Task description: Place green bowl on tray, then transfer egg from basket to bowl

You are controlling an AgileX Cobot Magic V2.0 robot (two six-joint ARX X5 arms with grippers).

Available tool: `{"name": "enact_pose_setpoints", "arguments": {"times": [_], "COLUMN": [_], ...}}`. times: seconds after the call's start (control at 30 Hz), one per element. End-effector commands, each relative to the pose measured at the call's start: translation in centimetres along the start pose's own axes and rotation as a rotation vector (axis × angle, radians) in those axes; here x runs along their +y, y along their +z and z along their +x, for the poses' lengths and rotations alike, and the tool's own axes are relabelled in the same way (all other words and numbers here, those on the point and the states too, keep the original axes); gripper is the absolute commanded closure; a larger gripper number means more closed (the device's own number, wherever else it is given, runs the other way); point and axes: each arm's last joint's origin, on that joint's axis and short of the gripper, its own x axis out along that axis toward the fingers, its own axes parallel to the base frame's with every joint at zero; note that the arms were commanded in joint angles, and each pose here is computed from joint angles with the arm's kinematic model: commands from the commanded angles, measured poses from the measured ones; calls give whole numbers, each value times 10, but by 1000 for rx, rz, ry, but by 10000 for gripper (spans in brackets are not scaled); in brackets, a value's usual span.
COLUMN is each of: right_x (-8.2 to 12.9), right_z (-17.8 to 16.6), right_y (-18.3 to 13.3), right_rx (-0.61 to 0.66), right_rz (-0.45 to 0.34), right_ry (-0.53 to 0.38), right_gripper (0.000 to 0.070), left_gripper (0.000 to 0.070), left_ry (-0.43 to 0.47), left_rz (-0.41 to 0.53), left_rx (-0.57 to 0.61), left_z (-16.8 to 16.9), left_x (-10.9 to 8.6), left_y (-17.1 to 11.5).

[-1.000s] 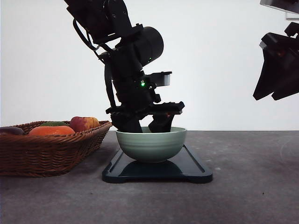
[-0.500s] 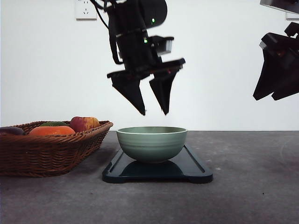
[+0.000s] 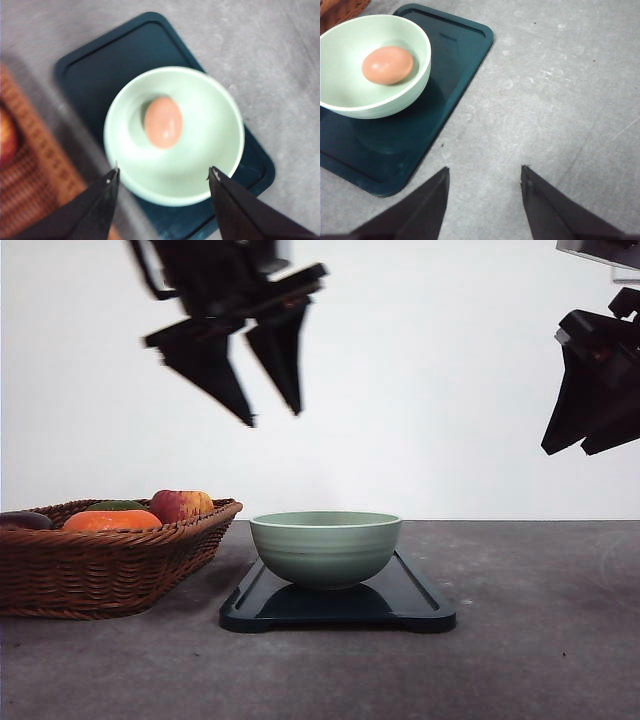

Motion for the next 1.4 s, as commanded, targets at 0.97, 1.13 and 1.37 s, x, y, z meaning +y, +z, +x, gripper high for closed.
{"name": "enact_pose_setpoints", "arguments": {"times": [0.97,1.13,1.37], "right_x": [4,4,4], "right_z": [1,1,1], "right_y": [0,1,1], "right_rx": [10,0,-1], "right_rz": [-13,-14,-14], "right_ry": [95,109,109], "right_gripper": [690,684,685], "left_gripper": [696,680,680], "left_ry": [179,179,179], "left_rz": [-63,-65,-65], "left_rx": [-324,-328,-328], "left_z": [-79,-79,-79], "left_x": [51,51,51], "left_y": [-152,-151,-151]}}
